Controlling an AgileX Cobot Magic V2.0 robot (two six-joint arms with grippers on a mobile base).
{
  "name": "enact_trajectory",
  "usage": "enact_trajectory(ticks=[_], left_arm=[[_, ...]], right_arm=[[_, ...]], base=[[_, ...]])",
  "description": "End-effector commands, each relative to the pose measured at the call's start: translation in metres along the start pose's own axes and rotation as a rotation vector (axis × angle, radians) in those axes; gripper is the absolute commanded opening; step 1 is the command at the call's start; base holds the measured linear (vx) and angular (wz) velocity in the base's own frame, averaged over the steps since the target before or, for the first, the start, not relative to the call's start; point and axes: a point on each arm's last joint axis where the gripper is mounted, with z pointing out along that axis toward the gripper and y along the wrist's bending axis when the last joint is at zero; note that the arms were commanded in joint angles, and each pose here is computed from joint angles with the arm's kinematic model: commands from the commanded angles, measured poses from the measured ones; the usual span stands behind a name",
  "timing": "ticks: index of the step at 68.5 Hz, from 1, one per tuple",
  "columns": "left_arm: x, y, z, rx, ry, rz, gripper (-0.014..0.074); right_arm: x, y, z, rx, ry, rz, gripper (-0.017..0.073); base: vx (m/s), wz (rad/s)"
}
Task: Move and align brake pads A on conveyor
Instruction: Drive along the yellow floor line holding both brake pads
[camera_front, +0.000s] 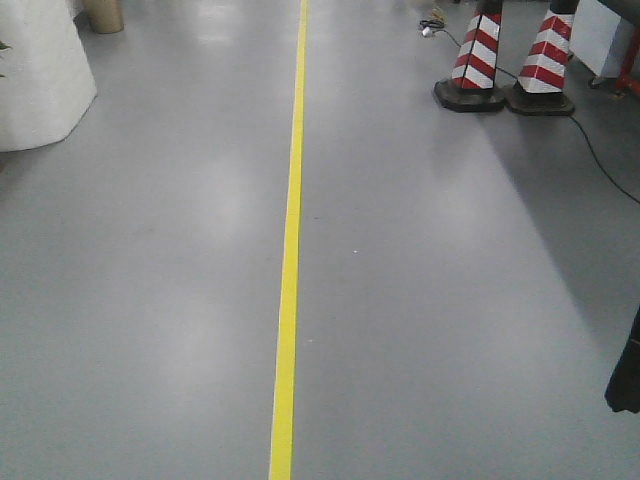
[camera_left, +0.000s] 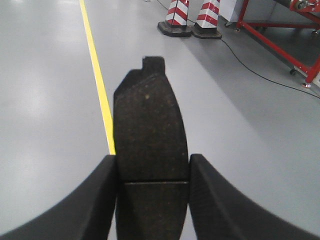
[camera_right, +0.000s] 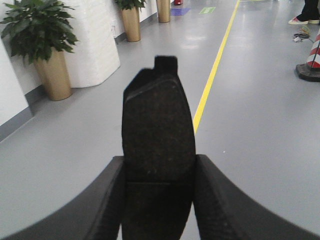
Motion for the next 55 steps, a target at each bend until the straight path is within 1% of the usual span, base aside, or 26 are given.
enact_trajectory(ticks=[1,31,55], left_arm=[[-0.0155,-0.0038,-0.003,0.032,-0.103,0.004,-0.0007],[-0.0155,-0.0038,-0.0028,0.032,-0.102,0.004,-0.0007],[-0.0155,-0.0038,-0.0029,0.032,-0.102,0.004,-0.0006]], right_arm=[[-0.0182,0.003,-0.0034,-0.026,-0.12,-0.015,-0.0004],[-0.0182,0.003,-0.0034,-0.026,-0.12,-0.015,-0.0004],[-0.0182,0.003,-0.0034,-0.026,-0.12,-0.015,-0.0004]], base=[[0.6,-0.18],[0.6,-0.19],[0.63,0.01]])
